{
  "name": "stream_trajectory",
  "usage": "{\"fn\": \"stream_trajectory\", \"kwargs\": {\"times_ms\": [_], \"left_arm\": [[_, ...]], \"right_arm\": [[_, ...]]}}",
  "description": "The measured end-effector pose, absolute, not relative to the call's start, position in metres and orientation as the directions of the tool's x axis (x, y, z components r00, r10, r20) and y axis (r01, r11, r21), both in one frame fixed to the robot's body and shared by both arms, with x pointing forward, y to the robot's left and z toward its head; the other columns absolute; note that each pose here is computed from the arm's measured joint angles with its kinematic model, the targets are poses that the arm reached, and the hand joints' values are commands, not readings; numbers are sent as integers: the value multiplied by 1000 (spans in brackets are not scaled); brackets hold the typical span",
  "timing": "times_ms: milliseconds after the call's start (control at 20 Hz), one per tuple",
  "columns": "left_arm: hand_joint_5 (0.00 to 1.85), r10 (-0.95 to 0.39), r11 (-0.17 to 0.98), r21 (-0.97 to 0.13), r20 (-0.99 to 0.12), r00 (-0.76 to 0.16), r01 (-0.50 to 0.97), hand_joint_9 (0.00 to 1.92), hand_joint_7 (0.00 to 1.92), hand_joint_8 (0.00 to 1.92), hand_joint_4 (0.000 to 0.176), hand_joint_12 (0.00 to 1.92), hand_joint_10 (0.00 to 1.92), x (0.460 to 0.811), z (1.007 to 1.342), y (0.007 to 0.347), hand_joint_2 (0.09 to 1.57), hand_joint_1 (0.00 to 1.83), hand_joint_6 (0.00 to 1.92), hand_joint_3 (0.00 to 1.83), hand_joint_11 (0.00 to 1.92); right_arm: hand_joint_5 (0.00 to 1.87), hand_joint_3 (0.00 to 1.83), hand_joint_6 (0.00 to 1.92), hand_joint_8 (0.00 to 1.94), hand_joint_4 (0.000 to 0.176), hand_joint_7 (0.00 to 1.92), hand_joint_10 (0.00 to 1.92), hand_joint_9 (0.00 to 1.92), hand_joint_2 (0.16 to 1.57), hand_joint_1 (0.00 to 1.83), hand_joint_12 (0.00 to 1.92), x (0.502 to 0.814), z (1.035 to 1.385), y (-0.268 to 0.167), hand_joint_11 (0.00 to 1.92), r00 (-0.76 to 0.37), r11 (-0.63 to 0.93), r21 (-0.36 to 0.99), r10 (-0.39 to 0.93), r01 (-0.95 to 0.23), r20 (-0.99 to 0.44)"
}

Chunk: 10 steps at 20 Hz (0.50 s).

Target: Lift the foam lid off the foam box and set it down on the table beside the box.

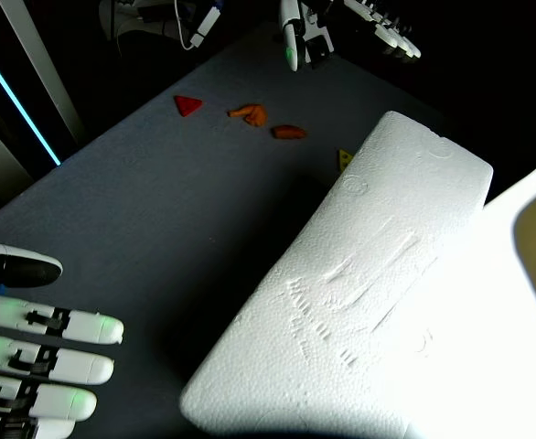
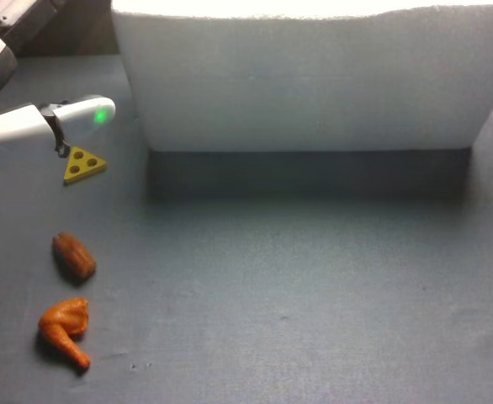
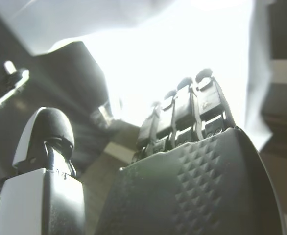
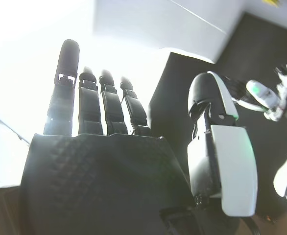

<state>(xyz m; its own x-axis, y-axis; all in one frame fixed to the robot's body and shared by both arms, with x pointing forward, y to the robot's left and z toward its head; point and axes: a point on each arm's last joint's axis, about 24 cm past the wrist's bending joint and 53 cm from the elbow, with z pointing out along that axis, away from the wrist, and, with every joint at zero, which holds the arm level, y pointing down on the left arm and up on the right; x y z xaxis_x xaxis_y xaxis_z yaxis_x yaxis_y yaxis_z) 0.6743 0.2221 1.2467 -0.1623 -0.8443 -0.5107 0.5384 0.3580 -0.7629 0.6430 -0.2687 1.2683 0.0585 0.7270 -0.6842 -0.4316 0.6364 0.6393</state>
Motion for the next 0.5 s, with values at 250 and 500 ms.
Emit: {"fn": "stream_trajectory", "kwargs": {"times_ms": [250, 500], "left_arm": [[0, -858, 369, -804, -487, -161, 466, 0, 0, 0, 0, 1505, 0, 694, 1231, 229, 1122, 533, 0, 0, 0], [0, -882, 365, -823, -456, -123, 434, 0, 0, 0, 0, 1909, 0, 712, 1232, 240, 1106, 576, 0, 1, 0]], "right_arm": [[0, 0, 0, 0, 0, 0, 52, 62, 1232, 447, 1653, 663, 1270, -279, 0, 100, 651, 652, 733, -388, -673], [0, 3, 0, 0, 0, 0, 0, 0, 1199, 415, 174, 688, 1275, -268, 0, 115, 687, 632, 705, -359, -700]]}}
